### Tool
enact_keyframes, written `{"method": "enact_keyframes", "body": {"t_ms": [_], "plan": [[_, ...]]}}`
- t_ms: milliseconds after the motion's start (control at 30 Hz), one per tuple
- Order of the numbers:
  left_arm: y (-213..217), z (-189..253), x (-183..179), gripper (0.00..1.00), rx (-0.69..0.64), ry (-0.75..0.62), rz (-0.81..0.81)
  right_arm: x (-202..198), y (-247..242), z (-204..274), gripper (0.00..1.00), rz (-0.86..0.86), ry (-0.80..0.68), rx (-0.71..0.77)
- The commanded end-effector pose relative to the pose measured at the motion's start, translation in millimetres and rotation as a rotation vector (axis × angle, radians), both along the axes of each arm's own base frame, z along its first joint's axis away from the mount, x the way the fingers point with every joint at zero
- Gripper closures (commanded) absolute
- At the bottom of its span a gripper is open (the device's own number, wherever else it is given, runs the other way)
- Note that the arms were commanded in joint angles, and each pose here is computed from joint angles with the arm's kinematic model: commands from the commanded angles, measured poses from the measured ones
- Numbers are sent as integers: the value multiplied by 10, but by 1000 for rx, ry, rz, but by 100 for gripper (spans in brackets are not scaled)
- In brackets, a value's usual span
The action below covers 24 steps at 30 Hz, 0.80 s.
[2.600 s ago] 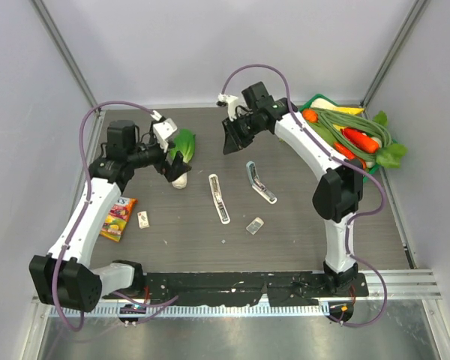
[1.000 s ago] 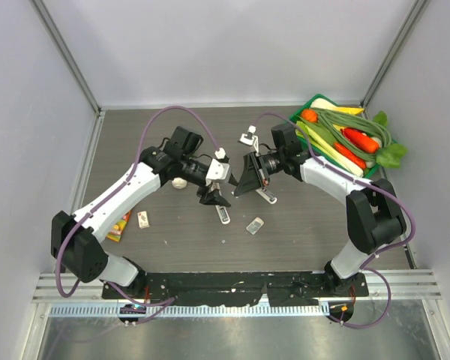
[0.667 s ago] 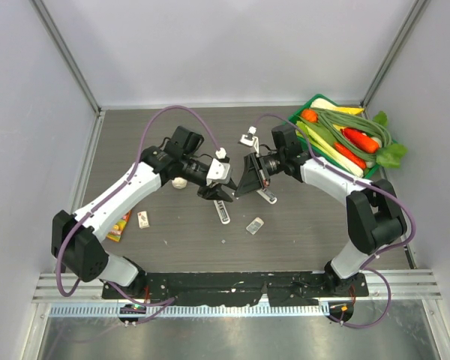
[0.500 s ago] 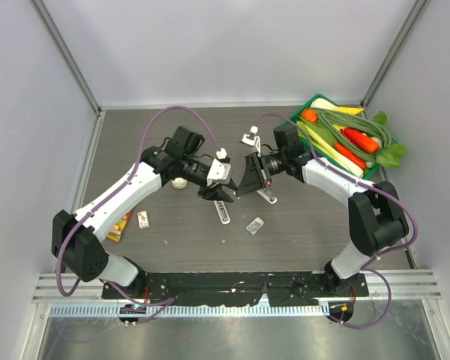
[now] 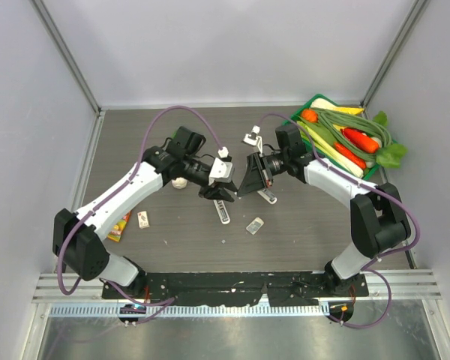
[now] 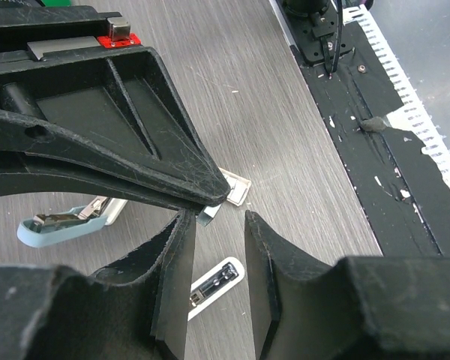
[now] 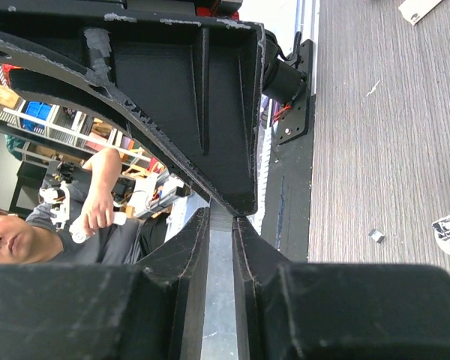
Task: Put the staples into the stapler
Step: Pick up the staple from the center of the board.
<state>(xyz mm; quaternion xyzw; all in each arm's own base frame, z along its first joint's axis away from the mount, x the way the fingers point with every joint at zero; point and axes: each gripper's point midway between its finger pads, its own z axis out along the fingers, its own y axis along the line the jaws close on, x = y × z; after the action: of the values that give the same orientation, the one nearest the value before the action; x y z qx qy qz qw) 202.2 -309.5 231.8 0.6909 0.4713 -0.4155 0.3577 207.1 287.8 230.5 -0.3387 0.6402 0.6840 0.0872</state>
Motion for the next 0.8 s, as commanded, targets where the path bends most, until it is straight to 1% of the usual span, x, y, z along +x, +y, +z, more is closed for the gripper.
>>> {"method": "enact_keyframes", "body": {"t_ms": [0, 233, 267, 433, 500, 533, 567, 600, 700, 733, 767], "plan": [[-107, 108, -29, 64, -29, -5, -25, -64, -34, 196, 78, 41, -79, 66], [-149, 132, -31, 69, -32, 7, -21, -65, -35, 194, 78, 41, -77, 65], [-154, 137, -31, 71, -33, 5, -21, -73, -33, 197, 78, 42, -76, 65], [-167, 132, -32, 78, -26, 12, -17, -71, -37, 206, 78, 41, -82, 67], [-169, 132, -29, 78, -26, 14, -17, -64, -39, 202, 78, 39, -82, 67], [-174, 127, -28, 82, -25, 13, -17, -69, -36, 202, 78, 41, -80, 66], [-175, 132, -32, 84, -26, 15, -17, -68, -36, 202, 78, 41, -82, 67], [-174, 126, -36, 88, -22, 16, -17, -65, -35, 203, 78, 41, -79, 66], [-178, 126, -42, 91, -25, 14, -19, -66, -35, 208, 78, 42, -80, 67], [-179, 132, -41, 98, -25, 14, -19, -60, -33, 208, 78, 41, -79, 66], [-174, 118, -48, 99, -22, 18, -19, -63, -34, 211, 77, 41, -79, 66]]}}
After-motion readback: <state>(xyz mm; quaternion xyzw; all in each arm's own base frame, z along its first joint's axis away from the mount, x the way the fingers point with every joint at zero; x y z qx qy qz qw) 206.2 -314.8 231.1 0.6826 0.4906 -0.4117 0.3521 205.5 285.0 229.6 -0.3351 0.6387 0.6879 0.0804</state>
